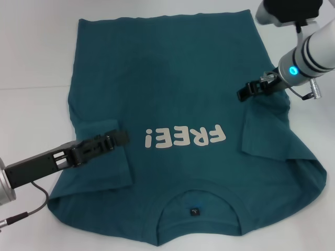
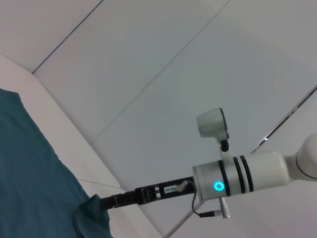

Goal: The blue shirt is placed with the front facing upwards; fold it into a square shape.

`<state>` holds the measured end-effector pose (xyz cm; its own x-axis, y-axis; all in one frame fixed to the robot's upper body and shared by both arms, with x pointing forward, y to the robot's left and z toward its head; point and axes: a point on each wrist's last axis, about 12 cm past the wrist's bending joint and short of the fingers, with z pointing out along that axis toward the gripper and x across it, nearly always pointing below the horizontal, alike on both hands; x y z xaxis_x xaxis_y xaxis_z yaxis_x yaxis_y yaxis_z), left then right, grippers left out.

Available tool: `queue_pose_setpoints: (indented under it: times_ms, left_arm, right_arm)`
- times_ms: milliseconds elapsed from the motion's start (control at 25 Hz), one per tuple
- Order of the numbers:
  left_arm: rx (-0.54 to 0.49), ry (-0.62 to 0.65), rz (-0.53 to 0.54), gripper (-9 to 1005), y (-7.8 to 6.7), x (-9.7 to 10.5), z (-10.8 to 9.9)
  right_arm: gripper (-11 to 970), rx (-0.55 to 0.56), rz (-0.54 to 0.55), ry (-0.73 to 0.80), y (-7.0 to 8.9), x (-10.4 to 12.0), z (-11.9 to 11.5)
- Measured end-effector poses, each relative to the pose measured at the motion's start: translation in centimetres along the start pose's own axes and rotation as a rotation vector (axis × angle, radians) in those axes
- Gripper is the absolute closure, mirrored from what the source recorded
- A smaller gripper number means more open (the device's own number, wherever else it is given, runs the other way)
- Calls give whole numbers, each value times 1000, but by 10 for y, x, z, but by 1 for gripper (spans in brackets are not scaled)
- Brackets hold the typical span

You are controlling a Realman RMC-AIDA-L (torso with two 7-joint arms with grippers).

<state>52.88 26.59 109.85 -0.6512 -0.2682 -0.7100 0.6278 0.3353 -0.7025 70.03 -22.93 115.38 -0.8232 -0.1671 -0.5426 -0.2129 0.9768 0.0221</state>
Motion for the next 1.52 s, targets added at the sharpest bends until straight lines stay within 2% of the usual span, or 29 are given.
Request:
queue_pose_setpoints:
  times_ms: [160, 360, 440, 520, 840, 1040, 1200, 1280, 1360, 1520]
  left_arm:
    - [-2, -1, -12, 305, 0, -1, 0]
    - [-5, -2, -15, 306, 0, -2, -1]
    - [-6, -2, -15, 306, 0, -2, -1]
    - [-5, -2, -18, 306, 0, -2, -1]
    - [-19, -2, -76, 305, 0, -9, -8]
    - [-6, 28, -215, 305, -8, -21, -24]
    - [6, 39, -365, 306, -11, -28, -42]
    - [3, 39, -384, 306, -11, -28, -45]
    - [-62, 20, -467, 306, -7, -27, -66]
    - [-155, -11, -528, 305, 1, -18, -83]
  right_arm:
    - [280, -67, 59, -4, -15, 5, -6]
    - [54, -73, 90, 28, -28, 19, -5]
    - [44, -115, 110, 33, -30, 25, -6]
    - [33, -201, 136, 23, -31, 30, -11]
    - [29, -704, 259, -144, -47, 58, -52]
    - [28, -899, 309, -208, -58, 76, -75]
    - [28, -938, 321, -207, -63, 78, -83]
    - [28, -936, 319, -200, -63, 76, -84]
    - [28, -935, 313, -192, -62, 73, -83]
    - [29, -923, 301, -175, -59, 71, -81]
